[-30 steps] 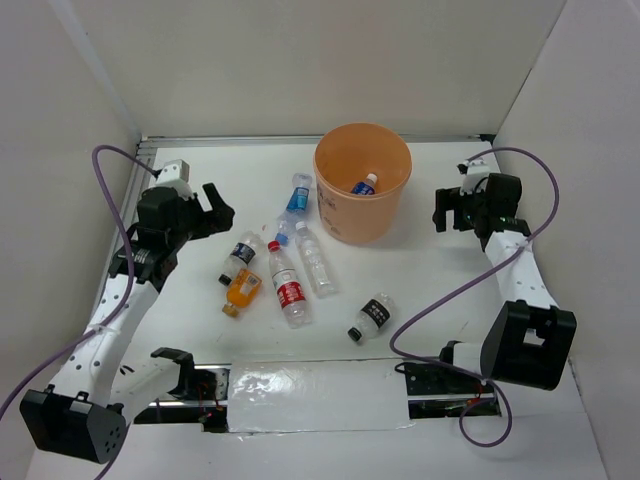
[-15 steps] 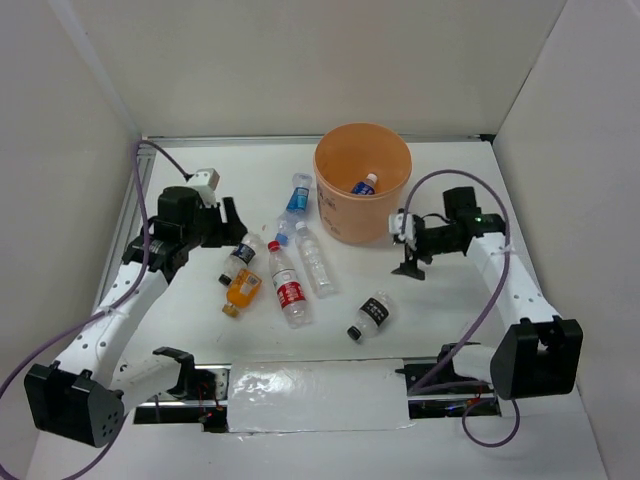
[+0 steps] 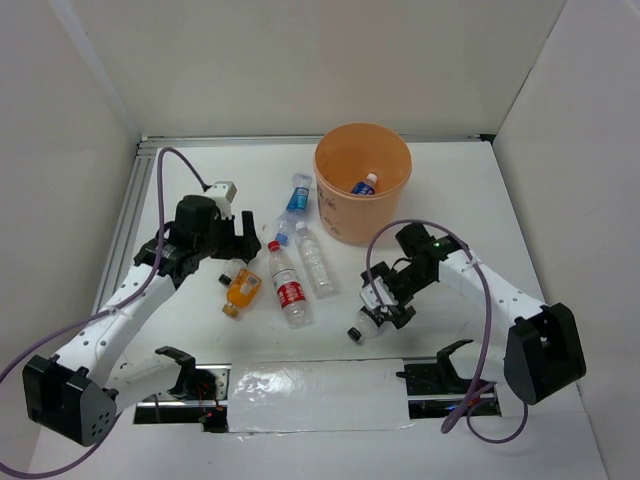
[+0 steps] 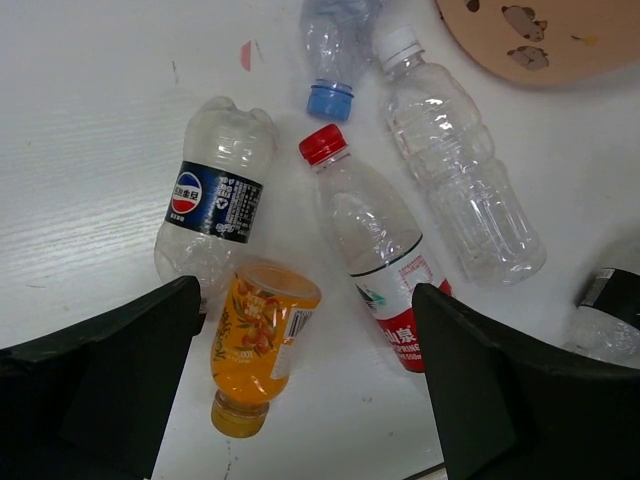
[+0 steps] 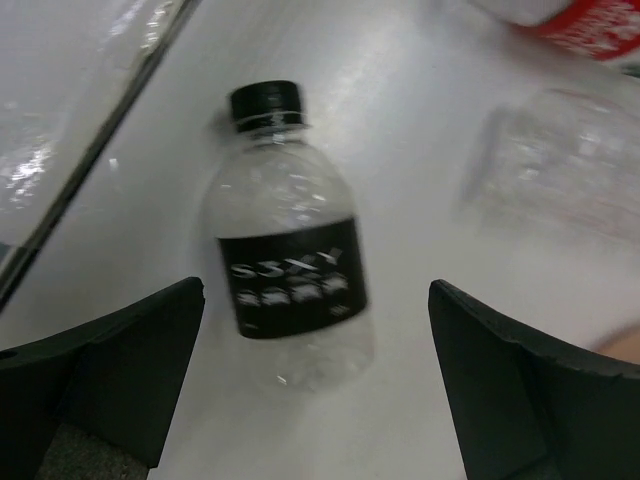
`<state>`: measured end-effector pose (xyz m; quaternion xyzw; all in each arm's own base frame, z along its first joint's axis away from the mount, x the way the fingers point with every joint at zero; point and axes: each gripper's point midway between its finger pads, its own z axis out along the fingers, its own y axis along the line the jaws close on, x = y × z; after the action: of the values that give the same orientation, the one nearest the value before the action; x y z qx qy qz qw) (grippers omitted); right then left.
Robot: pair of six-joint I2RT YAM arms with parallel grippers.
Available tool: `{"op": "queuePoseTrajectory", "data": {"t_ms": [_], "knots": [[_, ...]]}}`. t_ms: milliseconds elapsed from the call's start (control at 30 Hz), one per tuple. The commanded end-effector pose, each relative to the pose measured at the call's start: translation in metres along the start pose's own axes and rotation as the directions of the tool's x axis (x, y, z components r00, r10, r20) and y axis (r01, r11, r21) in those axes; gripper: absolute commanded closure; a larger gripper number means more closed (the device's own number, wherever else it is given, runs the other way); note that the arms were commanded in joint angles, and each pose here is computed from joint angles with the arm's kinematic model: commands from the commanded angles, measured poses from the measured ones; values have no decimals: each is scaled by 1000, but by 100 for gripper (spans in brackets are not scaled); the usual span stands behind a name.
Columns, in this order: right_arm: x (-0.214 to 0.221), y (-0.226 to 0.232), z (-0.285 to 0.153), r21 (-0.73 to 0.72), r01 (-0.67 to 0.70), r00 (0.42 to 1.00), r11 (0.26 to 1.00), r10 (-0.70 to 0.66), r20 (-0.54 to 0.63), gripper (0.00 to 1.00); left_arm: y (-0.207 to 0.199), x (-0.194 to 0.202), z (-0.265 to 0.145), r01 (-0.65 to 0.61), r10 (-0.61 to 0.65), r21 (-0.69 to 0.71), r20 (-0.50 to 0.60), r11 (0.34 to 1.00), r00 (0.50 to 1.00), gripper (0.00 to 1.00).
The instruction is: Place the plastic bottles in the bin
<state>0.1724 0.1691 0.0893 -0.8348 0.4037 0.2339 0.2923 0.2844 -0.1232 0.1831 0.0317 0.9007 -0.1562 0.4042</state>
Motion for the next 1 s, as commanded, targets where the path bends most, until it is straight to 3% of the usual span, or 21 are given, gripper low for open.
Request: {"op": "queuePoseTrajectory", "data": {"t_ms": [0, 167, 267, 300, 333, 400, 467, 633, 767, 800, 867, 900, 967], "knots": [[13, 36, 20, -132, 71, 996, 989, -77, -44, 0, 3, 6, 10, 2, -2, -26, -16, 1000, 1000, 0], [41, 43, 50, -131, 31, 994, 991, -44, -96, 5, 8, 10, 26, 10, -13, -53, -41, 999, 999, 0], [46, 42, 55, -146, -15, 995, 989, 0, -98, 20, 11, 10, 33, 1, -4, -63, -45, 998, 999, 0], [45, 41, 57, -167, -22, 996, 986, 6, -94, 34, 15, 13, 37, -10, 5, -81, -59, 997, 998, 0], [42, 37, 56, -163, -20, 996, 986, 6, -84, 42, 17, 10, 38, -11, 5, -97, -54, 995, 999, 0], [33, 30, 49, -166, -25, 998, 986, 13, -69, 54, 24, 11, 43, -13, 6, -135, -57, 991, 998, 0], [17, 22, 40, -144, -24, 999, 989, 20, -28, 57, 34, 9, 49, -20, 10, -179, -57, 984, 998, 0], [-61, -69, -21, 159, 93, 989, 983, -110, 101, 60, 48, 17, 62, -27, 3, -226, -105, 974, 994, 0], [-106, -132, -67, 376, 106, 975, 921, -171, 144, 60, 55, 22, 69, -35, 4, -247, -127, 968, 992, 0], [-116, -157, -81, 462, 142, 964, 875, -228, 137, 60, 57, 23, 72, -37, 4, -257, -129, 966, 992, 0], [-122, -185, -103, 576, 74, 978, 814, -172, 118, 60, 64, 26, 75, -35, -4, -277, -140, 960, 990, 0], [-128, -210, -124, 673, 91, 976, 734, -201, 86, 60, 64, 26, 75, -35, -4, -277, -140, 960, 990, 0], [-109, -251, -153, 768, 25, 995, 641, -93, 45, 60, 69, 31, 85, -42, -4, -287, -159, 957, 987, 1]]}}
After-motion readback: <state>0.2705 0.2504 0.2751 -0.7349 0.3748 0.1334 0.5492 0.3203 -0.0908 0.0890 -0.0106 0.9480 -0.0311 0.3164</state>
